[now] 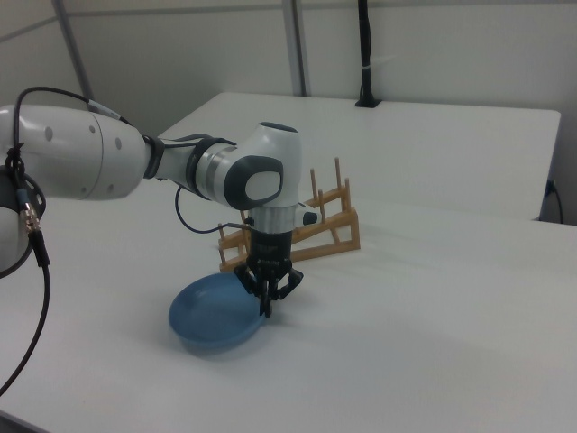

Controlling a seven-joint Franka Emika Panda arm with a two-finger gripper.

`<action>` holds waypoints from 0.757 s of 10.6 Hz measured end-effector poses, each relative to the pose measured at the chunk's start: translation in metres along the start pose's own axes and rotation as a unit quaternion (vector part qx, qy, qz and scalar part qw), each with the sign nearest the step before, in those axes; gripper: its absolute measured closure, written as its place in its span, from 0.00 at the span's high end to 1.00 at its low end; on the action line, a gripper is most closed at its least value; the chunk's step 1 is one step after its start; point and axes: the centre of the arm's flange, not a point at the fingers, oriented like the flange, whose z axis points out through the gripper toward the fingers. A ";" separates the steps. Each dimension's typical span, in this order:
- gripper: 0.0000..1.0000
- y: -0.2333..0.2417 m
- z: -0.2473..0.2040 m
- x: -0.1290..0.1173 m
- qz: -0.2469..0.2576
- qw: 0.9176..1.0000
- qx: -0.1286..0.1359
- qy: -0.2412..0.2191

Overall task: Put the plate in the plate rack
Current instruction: 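Close the gripper on the plate rim and lift it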

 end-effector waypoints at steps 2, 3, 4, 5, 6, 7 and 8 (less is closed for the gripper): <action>0.05 0.000 -0.008 -0.005 -0.028 1.000 0.004 -0.005; 0.05 0.004 -0.026 -0.013 -0.036 0.999 0.002 0.003; 0.05 0.013 -0.055 -0.027 -0.040 0.999 -0.009 0.023; 0.05 0.026 -0.090 -0.045 -0.037 0.998 -0.024 0.050; 0.05 0.034 -0.125 -0.063 -0.032 0.996 -0.039 0.079; 0.05 0.040 -0.159 -0.076 -0.025 0.992 -0.057 0.108; 0.05 0.043 -0.193 -0.086 -0.020 0.987 -0.080 0.140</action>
